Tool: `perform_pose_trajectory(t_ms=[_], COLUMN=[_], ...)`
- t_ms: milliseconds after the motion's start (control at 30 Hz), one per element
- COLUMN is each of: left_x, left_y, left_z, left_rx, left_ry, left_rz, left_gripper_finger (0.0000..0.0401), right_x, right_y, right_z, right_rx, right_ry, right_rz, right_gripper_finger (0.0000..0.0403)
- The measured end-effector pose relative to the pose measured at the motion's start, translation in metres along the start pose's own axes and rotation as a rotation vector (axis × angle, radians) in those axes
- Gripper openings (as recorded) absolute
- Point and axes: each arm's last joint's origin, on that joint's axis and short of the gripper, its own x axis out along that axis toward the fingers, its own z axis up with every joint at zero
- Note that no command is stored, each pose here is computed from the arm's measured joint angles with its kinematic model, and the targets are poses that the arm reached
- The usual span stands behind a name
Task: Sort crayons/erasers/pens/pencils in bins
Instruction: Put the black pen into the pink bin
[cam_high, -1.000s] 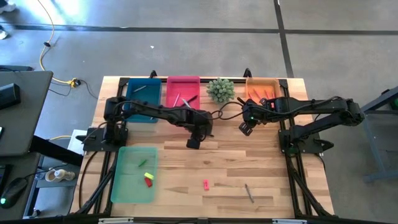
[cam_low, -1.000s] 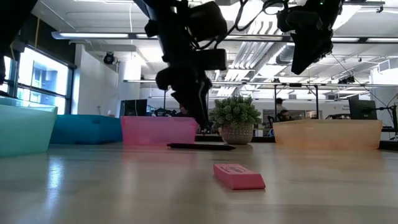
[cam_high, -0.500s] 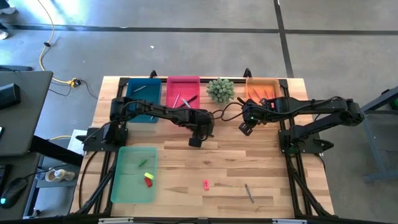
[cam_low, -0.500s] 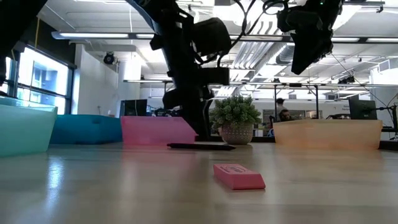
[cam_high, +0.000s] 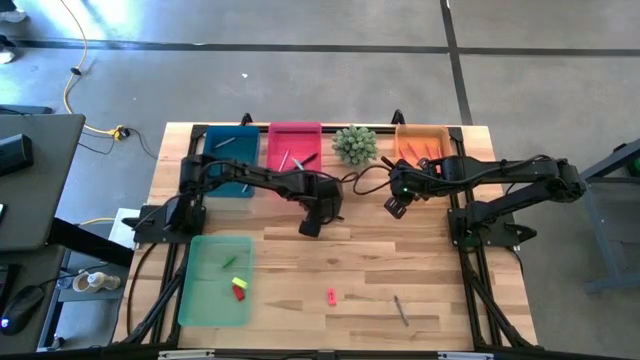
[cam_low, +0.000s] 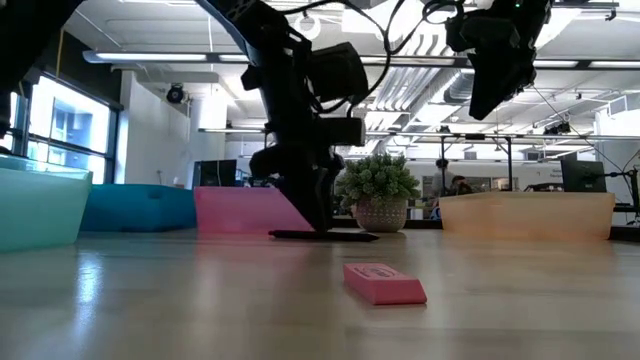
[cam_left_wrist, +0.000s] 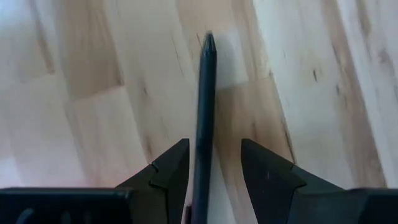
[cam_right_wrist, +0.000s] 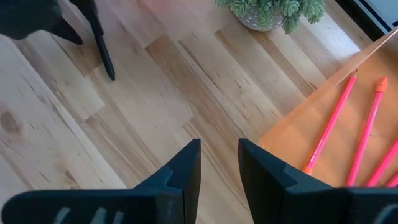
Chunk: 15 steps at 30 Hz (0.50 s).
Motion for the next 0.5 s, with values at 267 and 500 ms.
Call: perform_pose_trajectory(t_ms=[267, 500], left_x=[0.016, 0.018], left_y=[0.000, -0.001], left_z=[-0.004, -0.006], left_rx=[-0.033, -0.036], left_ry=[0.045, 0.053], left_rz=[-0.009, -0.025], left_gripper_finger=[0.0131, 0.0113], right_x=[0.000, -0.006], right_y=[0.000, -0.004], right_z=[0.000, -0.002], right_rx=[0.000, 0.008], right_ry=[0.004, -0.008], right_rz=[0.006, 0.014], right_gripper_finger=[0.0099, 0.0099])
